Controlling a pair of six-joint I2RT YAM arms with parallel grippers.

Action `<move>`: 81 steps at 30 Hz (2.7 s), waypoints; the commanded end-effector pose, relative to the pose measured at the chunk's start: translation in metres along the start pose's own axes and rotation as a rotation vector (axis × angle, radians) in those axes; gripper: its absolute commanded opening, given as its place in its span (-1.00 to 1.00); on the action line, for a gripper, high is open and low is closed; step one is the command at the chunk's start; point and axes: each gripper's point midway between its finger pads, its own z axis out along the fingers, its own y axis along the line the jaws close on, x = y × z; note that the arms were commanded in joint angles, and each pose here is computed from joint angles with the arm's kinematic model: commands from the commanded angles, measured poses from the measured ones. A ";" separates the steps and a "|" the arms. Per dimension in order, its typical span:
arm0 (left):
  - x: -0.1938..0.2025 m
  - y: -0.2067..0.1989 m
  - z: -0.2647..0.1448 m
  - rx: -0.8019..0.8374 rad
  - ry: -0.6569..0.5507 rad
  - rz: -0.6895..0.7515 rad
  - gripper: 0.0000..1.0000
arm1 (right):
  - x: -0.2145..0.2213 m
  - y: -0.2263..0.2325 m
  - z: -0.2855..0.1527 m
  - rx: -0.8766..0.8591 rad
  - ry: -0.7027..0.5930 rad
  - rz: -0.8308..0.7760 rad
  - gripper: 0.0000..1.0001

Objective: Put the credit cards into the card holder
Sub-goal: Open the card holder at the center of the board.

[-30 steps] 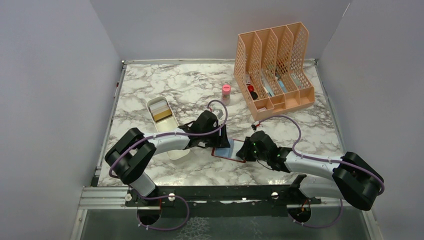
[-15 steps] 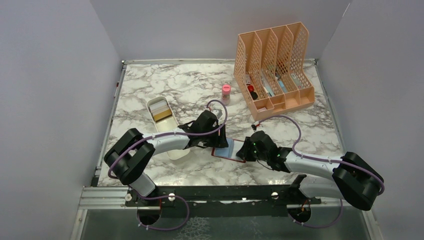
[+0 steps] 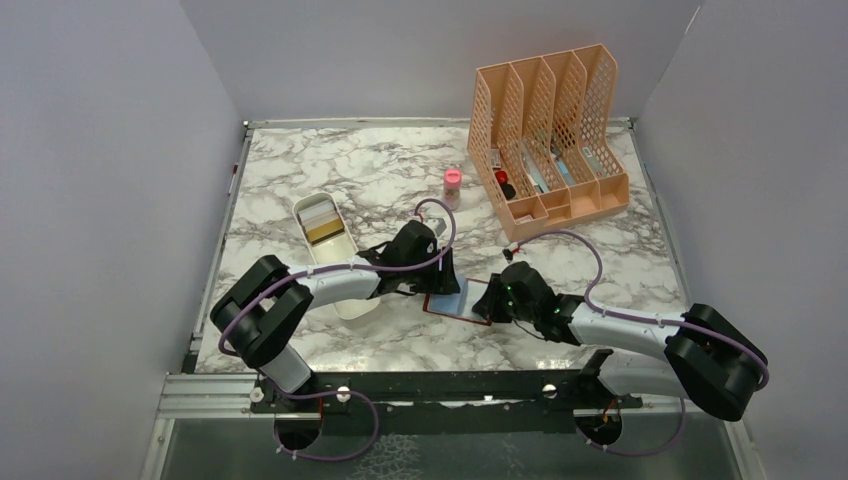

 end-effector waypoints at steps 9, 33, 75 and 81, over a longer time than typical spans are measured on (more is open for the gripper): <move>0.010 -0.017 0.006 0.092 0.028 -0.016 0.21 | 0.001 -0.003 -0.001 -0.004 -0.004 -0.014 -0.62; 0.006 -0.067 0.005 0.297 0.020 -0.066 0.22 | -0.003 -0.001 -0.005 -0.025 -0.033 -0.009 -0.61; -0.042 -0.071 0.020 0.140 -0.037 0.048 0.22 | -0.022 0.034 -0.033 -0.178 -0.085 -0.009 -0.51; -0.080 -0.037 -0.025 -0.058 -0.135 0.124 0.22 | -0.016 0.010 -0.015 -0.046 -0.065 0.005 -0.54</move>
